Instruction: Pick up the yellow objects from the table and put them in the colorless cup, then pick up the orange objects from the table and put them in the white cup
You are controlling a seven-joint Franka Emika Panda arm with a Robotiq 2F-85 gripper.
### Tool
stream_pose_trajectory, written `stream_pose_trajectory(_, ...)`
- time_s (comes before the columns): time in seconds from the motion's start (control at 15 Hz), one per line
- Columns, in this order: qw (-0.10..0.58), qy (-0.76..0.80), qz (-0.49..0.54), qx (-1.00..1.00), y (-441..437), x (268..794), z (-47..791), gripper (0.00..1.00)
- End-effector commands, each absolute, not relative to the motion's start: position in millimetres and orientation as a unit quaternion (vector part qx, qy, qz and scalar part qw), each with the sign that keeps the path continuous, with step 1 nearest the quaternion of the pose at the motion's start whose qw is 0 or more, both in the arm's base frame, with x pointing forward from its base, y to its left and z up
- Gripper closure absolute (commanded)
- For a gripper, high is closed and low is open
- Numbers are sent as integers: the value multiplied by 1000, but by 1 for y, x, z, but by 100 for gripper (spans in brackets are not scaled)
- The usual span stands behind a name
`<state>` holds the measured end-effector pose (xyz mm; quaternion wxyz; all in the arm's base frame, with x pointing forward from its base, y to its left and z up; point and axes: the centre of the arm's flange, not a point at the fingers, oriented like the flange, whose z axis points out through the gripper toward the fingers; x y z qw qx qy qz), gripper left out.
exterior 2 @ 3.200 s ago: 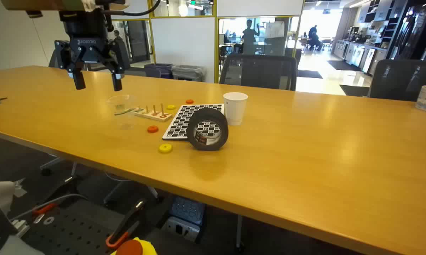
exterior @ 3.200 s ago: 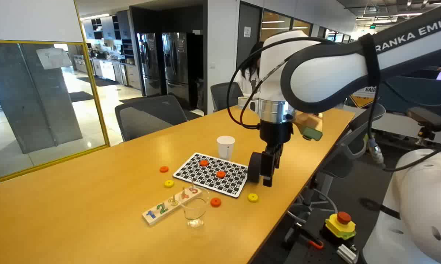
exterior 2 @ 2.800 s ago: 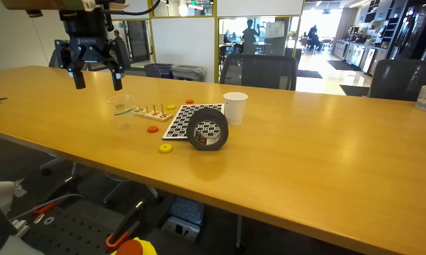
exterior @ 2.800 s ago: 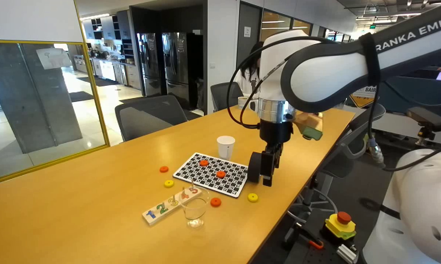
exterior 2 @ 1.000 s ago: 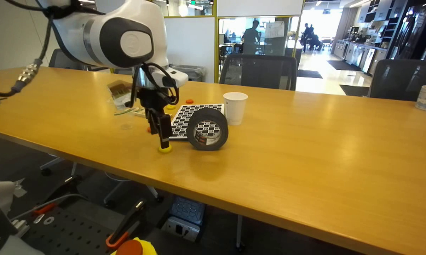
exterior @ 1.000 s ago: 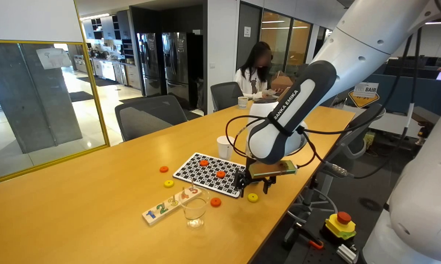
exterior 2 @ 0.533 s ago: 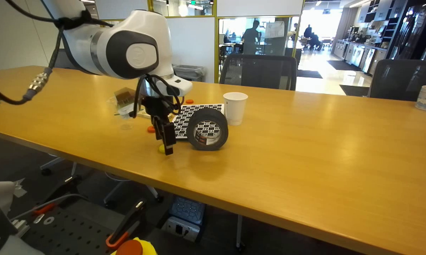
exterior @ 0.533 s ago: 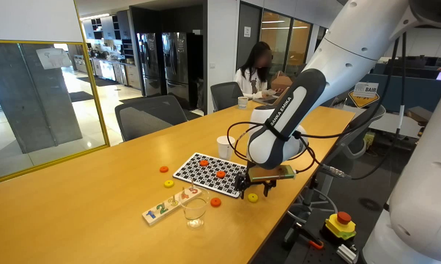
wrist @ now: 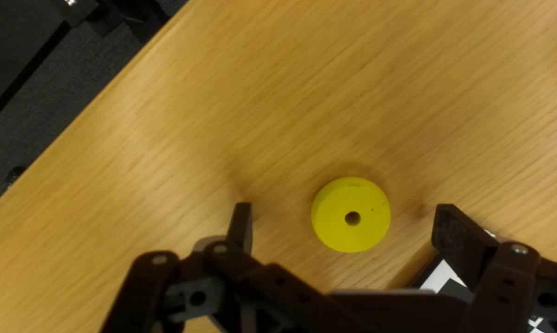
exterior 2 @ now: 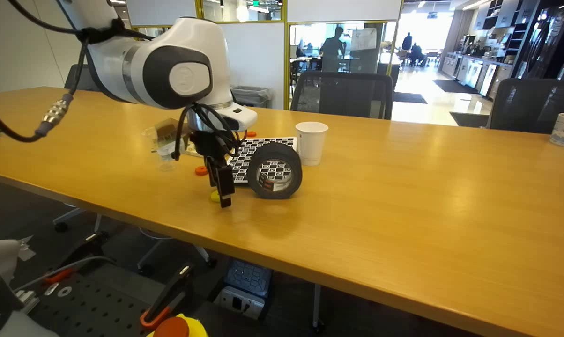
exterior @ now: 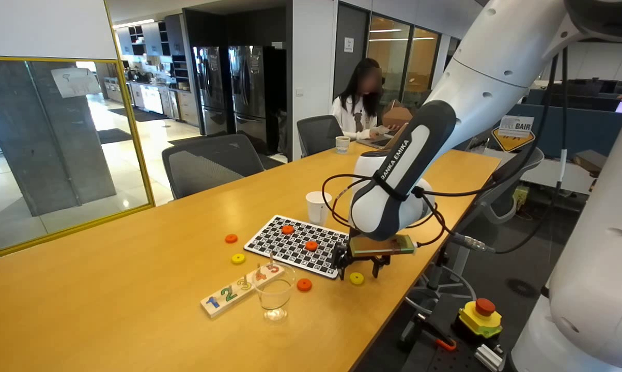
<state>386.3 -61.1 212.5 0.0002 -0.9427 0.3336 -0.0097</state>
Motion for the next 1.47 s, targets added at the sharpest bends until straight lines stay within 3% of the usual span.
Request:
stream_pose_trajectory(0.0, 0, 345, -25, -938, -60, 389, 213, 0)
stream_pose_trajectory(0.13, 1, 344, -25, -939, -61, 389, 212, 0)
stream_pose_trajectory(0.2, 2, 342, -25, -939, -61, 389, 212, 25)
stream_pose_trajectory(0.27, 3, 342, -25, -939, -61, 389, 211, 25)
stream_pose_trajectory(0.47, 2, 341, -21, -940, -61, 389, 210, 51)
stream_pose_trajectory(0.73, 2, 340, -22, -940, -61, 393, 212, 77)
stream_pose_trajectory(0.93, 1, 339, -18, -941, -60, 395, 215, 73)
stream_pose_trajectory(1.4, 6, 311, -46, -949, -32, 407, 259, 73)
